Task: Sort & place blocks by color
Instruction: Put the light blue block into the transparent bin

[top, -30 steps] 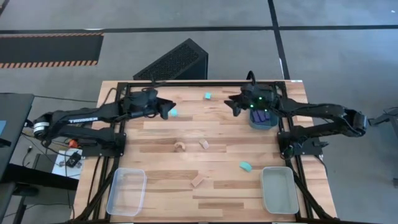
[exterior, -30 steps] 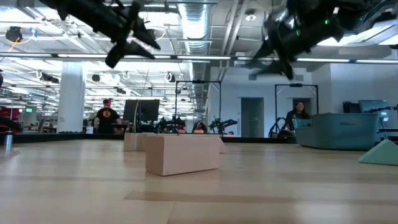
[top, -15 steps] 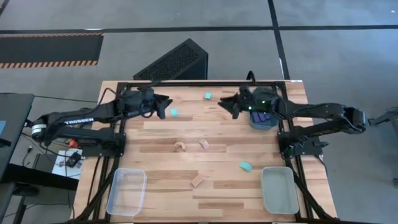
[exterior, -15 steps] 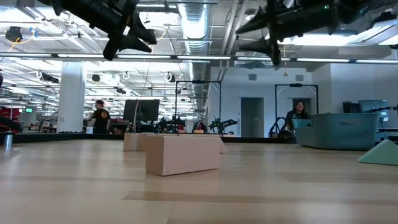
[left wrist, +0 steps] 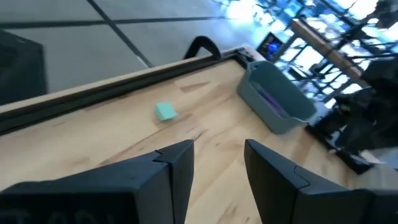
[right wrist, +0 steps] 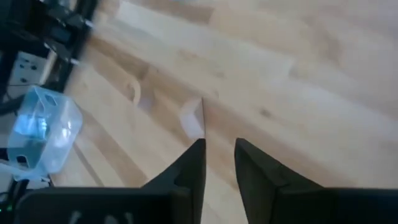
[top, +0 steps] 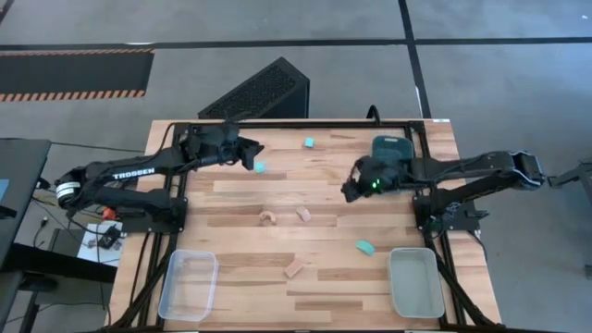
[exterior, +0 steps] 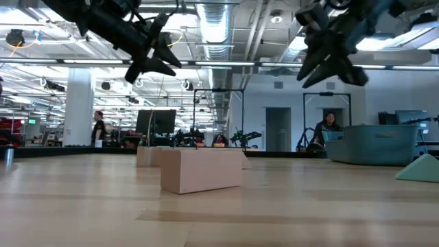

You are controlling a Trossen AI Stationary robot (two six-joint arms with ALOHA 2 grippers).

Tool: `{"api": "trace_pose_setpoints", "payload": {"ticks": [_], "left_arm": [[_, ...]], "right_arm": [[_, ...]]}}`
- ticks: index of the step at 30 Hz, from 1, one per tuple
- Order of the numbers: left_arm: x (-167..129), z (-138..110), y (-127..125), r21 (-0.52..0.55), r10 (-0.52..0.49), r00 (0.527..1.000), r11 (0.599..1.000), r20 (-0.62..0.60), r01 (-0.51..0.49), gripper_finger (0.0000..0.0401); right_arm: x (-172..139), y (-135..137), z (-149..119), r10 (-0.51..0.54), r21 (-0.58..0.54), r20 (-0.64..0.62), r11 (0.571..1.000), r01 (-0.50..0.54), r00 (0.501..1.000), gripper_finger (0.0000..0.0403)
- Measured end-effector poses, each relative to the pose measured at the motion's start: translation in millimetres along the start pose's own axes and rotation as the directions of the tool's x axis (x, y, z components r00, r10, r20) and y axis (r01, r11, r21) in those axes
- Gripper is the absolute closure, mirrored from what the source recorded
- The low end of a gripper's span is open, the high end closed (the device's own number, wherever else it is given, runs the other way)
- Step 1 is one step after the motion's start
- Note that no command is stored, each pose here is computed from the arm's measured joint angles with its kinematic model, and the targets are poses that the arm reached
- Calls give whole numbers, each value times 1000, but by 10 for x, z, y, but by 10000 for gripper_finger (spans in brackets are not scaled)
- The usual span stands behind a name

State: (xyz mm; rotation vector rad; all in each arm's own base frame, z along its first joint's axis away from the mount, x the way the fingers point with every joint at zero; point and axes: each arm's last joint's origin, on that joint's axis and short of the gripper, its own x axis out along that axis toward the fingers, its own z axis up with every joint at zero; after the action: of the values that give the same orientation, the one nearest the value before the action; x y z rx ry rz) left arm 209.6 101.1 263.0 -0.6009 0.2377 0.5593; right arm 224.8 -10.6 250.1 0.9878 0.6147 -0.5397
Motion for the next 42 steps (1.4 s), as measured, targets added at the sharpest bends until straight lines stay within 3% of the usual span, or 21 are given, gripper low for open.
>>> {"api": "trace_pose_setpoints", "payload": {"ticks": [6, 10, 14, 21, 26, 30, 33, 37, 42], "left_arm": [[116, 32, 36, -4, -74, 997, 997, -3, 74, 273], [125, 12, 22, 88, -98, 995, 991, -27, 100, 273], [123, -35, 37, 172, -102, 991, 978, -87, 116, 273], [115, -162, -7, 316, -82, 980, 939, -180, 136, 273], [92, -304, -81, 414, -46, 965, 897, -259, 154, 273], [72, -387, -118, 464, 22, 961, 879, -275, 112, 273], [67, -402, -146, 482, 47, 966, 872, -255, 85, 273], [71, -386, -196, 490, 2, 972, 864, -233, 116, 273], [78, -351, -234, 471, -59, 976, 869, -212, 154, 273]], "right_arm": [[-70, -10, -371, -120, -16, -120, 993, 119, 985, 305], [-119, -71, -625, -225, 5, -275, 972, 235, 935, 304], [-135, 7, -864, -192, -5, -403, 978, 208, 895, 293], [60, 78, -1359, -260, -204, -501, 962, 180, 826, 226], [265, 14, -1546, -389, -308, -497, 915, 261, 776, 169], [461, -68, -1584, -466, -388, -480, 873, 296, 744, 150], [595, -110, -1566, -494, -420, -471, 854, 307, 730, 149], [695, -137, -1506, -502, -470, -480, 839, 273, 719, 166], [694, -133, -1419, -490, -517, -485, 829, 214, 724, 252]]}}
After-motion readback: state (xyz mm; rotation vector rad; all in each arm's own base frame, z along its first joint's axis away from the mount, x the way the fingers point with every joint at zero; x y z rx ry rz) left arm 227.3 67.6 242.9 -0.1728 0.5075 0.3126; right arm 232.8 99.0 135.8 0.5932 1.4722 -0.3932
